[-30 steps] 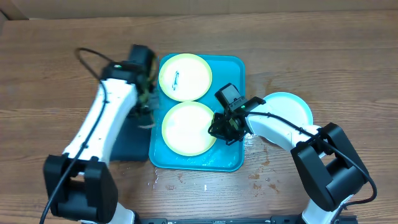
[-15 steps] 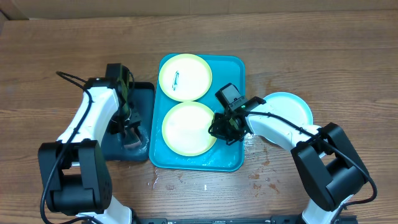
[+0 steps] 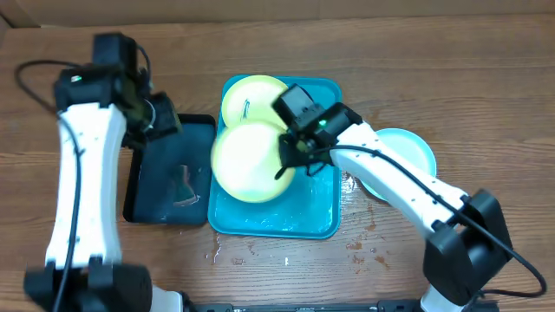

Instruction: Clean dirty plates on tray and stack at the side

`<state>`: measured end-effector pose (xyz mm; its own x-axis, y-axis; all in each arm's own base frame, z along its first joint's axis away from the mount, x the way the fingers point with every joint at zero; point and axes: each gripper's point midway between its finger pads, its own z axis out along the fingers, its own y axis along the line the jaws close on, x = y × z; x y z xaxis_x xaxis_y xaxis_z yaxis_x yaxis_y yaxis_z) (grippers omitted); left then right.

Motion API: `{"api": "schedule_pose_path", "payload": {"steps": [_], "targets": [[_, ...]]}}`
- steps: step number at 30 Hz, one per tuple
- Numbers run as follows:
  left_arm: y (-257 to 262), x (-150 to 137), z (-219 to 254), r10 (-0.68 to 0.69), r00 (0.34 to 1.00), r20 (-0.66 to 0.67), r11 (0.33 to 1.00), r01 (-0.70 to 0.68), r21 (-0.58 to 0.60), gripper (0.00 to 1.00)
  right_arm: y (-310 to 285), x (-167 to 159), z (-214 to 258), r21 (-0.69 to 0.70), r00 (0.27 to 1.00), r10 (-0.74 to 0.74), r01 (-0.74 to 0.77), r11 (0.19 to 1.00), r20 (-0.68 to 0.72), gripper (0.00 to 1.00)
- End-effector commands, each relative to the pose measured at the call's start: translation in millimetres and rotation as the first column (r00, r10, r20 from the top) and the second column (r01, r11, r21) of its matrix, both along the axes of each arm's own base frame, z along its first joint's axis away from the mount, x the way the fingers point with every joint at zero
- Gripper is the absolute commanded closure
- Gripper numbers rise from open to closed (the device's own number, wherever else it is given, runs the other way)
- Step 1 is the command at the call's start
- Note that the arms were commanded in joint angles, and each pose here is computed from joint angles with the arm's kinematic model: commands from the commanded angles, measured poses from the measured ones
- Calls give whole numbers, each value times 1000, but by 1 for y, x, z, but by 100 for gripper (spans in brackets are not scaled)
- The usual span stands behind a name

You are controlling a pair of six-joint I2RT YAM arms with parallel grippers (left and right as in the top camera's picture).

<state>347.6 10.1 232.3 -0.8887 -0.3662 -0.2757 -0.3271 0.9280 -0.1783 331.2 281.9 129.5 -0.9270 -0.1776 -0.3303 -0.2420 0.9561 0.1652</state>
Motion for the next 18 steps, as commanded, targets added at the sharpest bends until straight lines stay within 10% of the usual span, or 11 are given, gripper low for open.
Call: {"api": "schedule_pose_path", "payload": {"steps": [1,6,18], "targets": [[-10,-13,77,-26,975,222,999,34,-31,35,26,19,54,-14,960,127,-128,992,248,96],[-18,-50,151,-42,894,447,998,59,-24,1,91,29,82,80,875,193,-253,964,445,96],[-23,-125,199,-50,794,606,998,60,5,0,145,16,98,-88,692,200,-195,977,694,96]]}}
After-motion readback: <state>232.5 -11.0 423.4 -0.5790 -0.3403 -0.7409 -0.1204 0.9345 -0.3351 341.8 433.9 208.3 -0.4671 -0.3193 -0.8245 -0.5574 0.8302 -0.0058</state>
